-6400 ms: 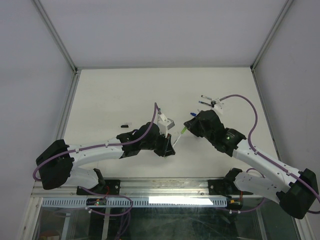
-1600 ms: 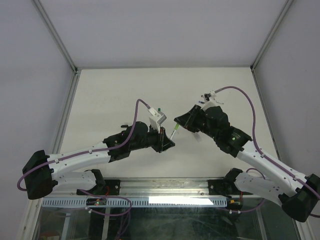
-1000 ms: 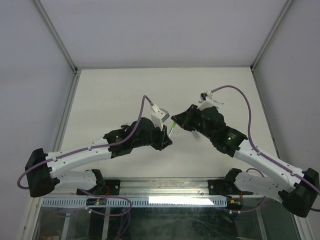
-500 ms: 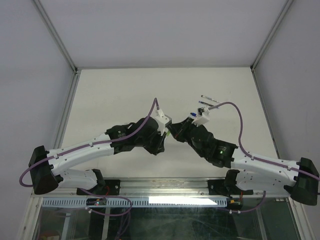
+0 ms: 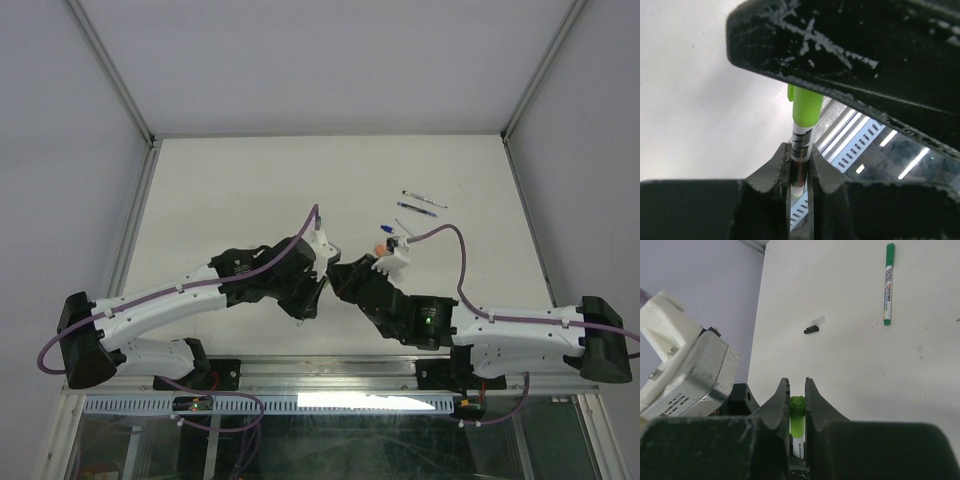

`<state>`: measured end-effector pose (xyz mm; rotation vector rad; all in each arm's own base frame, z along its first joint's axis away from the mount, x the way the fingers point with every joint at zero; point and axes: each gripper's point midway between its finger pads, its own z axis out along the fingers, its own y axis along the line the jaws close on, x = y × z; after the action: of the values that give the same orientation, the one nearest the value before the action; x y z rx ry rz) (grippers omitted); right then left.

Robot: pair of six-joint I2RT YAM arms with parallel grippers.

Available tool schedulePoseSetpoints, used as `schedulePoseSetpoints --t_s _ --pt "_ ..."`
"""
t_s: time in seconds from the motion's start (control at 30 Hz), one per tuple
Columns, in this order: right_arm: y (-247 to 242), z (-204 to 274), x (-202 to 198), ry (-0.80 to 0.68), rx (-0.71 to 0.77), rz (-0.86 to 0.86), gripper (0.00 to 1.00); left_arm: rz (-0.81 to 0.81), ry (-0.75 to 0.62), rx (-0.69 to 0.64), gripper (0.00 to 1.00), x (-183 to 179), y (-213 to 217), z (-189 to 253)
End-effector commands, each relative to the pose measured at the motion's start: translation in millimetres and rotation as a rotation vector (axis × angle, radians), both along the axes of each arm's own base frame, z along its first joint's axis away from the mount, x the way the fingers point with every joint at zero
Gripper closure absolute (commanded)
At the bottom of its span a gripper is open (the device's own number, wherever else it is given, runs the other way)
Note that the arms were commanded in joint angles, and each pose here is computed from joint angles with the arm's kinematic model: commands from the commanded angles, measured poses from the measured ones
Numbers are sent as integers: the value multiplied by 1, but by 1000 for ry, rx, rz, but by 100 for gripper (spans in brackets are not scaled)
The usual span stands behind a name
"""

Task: Insert the pens into the pen caps
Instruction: Press the pen cap onto the pen.

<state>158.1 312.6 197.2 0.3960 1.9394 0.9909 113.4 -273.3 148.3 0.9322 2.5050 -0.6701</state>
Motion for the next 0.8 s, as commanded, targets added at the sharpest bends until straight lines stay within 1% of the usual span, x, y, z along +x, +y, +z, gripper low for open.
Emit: schedulePoseSetpoints --t_s 0.0,0.23,0.37,0.63,0.77 --pt "32 -19 -85 154 -151 446 100 248 -609 -914 100 105 -65 265" --pt "21 60 -45 -43 -180 366 100 143 -574 -887 100 79 -54 247" --pt "11 104 -29 -155 -203 344 95 93 -557 -864 100 69 -53 235" --pt "-8 173 -14 -321 -190 295 86 73 -516 -794 100 68 -54 207" --pt "-22 195 -13 -397 -177 281 77 66 -485 -768 100 66 -57 192"
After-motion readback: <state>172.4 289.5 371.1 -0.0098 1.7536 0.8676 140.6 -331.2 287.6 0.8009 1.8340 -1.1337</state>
